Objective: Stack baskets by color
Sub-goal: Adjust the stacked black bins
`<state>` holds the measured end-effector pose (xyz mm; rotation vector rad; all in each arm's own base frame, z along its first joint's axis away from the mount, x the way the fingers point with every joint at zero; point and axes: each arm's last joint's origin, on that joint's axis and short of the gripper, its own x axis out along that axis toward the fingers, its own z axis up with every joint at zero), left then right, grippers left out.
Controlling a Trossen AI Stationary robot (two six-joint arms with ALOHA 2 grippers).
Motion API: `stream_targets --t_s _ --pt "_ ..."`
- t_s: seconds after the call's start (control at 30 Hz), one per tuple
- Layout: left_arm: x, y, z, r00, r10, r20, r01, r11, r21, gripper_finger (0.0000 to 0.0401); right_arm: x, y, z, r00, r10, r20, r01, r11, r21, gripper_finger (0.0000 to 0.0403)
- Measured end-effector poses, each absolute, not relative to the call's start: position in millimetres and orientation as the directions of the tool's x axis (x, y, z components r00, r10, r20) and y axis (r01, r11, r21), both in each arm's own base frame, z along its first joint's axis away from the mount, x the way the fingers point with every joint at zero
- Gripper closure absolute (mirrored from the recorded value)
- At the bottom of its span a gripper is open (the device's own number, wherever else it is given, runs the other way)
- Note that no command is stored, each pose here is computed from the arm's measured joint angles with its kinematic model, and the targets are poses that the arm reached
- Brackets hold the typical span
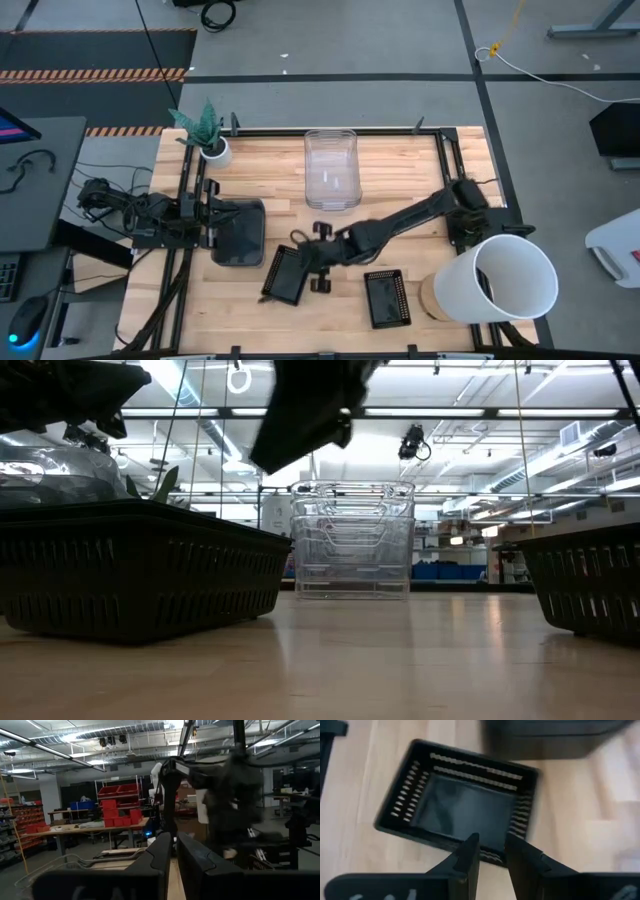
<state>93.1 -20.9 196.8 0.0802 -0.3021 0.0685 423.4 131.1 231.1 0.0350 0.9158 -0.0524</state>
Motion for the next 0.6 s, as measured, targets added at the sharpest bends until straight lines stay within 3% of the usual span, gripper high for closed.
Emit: stream_targets --t_s 0.33,0.6 --pt "94 -21 196 0.956 0.054 0.287 -0.079 0.994 0.074 0.0368 476 163 212 0.6 0.028 -0.8 -0.057 0.998 -0.008 0.0304" --pt "94 -21 196 0.955 0.054 0.291 -0.079 0.994 0.072 0.0361 484 167 193 0.411 -0.012 -0.911 -0.116 0.991 -0.066 0.0304"
